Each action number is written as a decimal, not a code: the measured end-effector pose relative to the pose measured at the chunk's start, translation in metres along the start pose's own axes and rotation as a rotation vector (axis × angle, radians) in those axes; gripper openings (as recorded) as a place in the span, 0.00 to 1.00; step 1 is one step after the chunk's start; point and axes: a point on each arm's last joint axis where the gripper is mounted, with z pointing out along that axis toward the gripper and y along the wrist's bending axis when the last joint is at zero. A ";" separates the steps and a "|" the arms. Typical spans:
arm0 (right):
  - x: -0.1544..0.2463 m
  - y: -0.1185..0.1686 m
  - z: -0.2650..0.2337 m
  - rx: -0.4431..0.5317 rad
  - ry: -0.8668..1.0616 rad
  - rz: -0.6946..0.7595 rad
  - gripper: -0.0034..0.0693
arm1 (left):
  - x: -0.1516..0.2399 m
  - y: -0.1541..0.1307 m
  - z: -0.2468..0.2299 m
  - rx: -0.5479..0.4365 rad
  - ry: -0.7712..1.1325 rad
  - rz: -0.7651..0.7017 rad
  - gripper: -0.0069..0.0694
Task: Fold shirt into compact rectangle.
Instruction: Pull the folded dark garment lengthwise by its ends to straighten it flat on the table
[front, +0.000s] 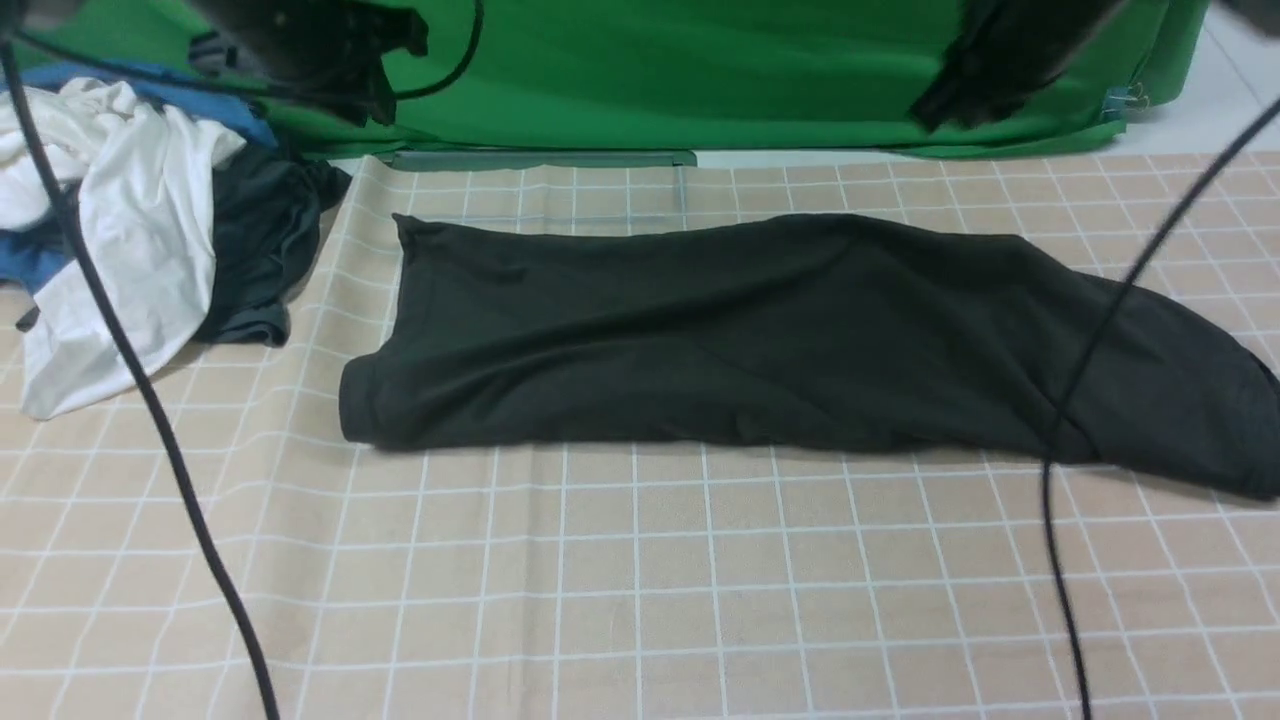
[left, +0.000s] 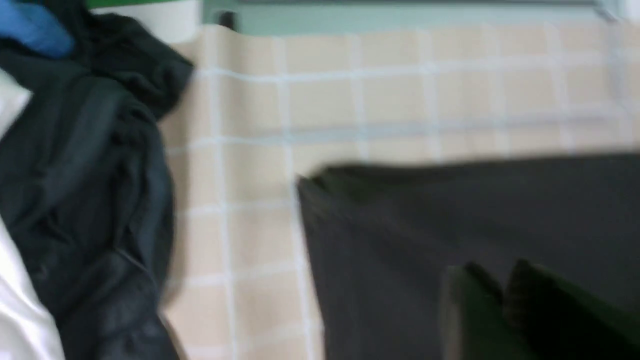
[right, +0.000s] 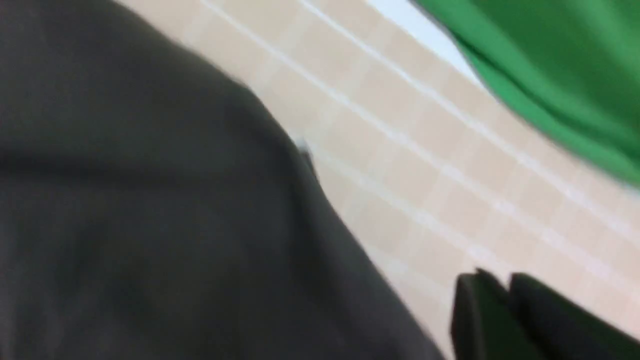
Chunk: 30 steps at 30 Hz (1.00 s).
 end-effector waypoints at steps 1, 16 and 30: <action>0.004 -0.006 -0.004 0.001 0.021 0.015 0.12 | 0.001 -0.007 -0.003 0.002 0.010 0.019 0.14; 0.154 -0.083 0.027 -0.192 0.344 0.510 0.45 | 0.088 -0.071 0.060 -0.016 0.339 0.155 0.11; 0.181 -0.095 0.088 -0.090 0.309 0.566 0.75 | 0.134 -0.059 0.098 -0.048 0.366 0.139 0.11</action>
